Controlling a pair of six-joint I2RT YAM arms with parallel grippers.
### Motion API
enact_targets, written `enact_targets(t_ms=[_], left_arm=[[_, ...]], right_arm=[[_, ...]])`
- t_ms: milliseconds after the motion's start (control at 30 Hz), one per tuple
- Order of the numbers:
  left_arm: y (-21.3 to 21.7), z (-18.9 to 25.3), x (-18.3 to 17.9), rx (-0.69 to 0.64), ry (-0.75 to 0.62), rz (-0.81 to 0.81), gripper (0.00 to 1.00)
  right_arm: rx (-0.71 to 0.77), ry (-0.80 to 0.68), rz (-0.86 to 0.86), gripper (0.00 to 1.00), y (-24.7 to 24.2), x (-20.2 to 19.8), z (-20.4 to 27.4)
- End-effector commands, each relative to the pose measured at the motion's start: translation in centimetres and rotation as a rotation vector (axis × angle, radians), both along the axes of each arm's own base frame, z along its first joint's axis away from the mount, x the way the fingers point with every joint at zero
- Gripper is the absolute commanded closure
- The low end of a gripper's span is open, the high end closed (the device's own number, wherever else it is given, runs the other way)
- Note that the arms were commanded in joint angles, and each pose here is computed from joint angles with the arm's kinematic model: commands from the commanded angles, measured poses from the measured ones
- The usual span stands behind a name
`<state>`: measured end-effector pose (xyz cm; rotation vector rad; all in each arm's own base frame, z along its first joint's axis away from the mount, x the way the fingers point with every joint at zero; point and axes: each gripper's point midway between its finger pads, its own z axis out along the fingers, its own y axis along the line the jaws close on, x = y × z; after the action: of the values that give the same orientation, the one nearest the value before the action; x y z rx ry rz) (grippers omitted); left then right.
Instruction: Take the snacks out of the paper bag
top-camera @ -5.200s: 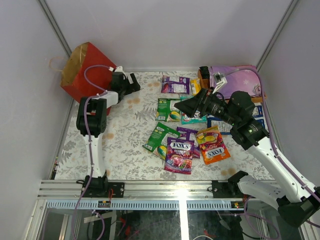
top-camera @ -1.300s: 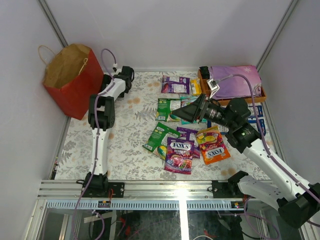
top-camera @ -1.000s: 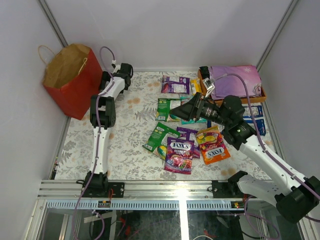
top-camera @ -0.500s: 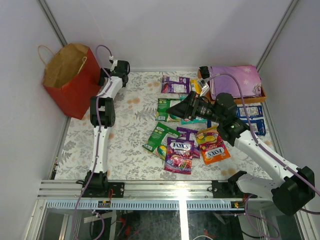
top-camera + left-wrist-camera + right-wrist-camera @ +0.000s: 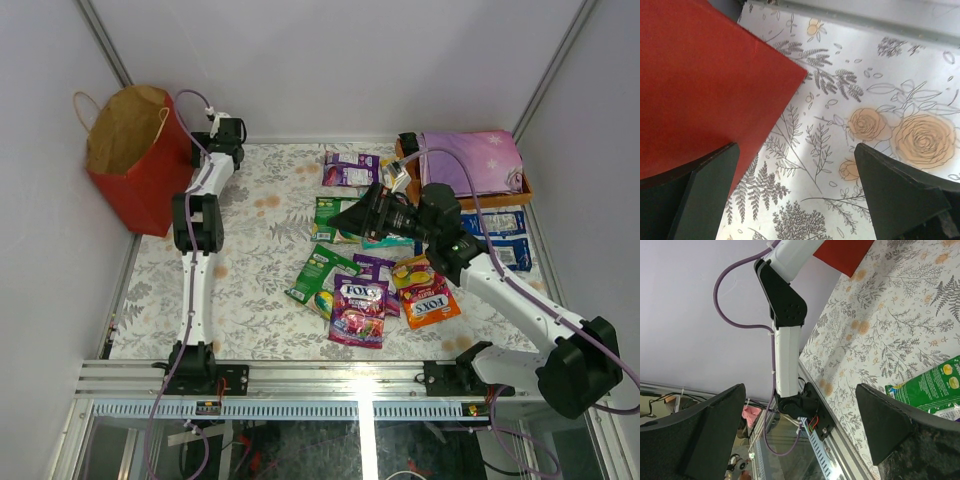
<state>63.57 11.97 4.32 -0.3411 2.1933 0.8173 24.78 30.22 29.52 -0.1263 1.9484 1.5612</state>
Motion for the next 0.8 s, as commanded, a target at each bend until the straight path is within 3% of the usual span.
enact_targets(t_ms=[0,133,233,333,433,600,667,767], left_arm=[[0.1,4.6,3.3,-0.007,-0.189,-0.041,0.00],[-3.8,8.9,3.6,-0.132,-0.266,-0.167,0.00],[-9.9,13.1,1.8,-0.307,-0.330,-0.350,0.00],[-15.7,18.4,-2.2,-0.547,-0.462,-0.508,0.00],[-20.8,21.7,-9.2,-0.817,-0.552,-0.646,0.00],[-27.0,21.2,-20.1,-1.003,-0.531,-0.849,0.00],[-29.2,19.9,-23.3,-1.036,-0.453,-0.907,0.00],[-31.0,15.9,-27.2,-1.102,-0.275,-0.867,0.00]], right_arm=[[0.006,-0.093,-0.007,0.01,0.2,0.3,2.3],[-0.104,-0.094,-0.103,0.01,-1.1,0.9,0.1],[-0.155,-0.090,-0.153,0.01,-2.2,1.0,-1.2],[-0.209,-0.088,-0.170,0.01,-3.1,0.6,-2.1],[-0.263,-0.094,-0.202,0.01,-4.7,-0.3,-2.7],[-0.322,-0.094,-0.239,0.01,-7.1,-2.1,-4.6],[-0.340,-0.072,-0.226,0.01,-7.4,-2.7,-5.9],[-0.356,-0.031,-0.199,0.01,-7.5,-3.6,-8.0]])
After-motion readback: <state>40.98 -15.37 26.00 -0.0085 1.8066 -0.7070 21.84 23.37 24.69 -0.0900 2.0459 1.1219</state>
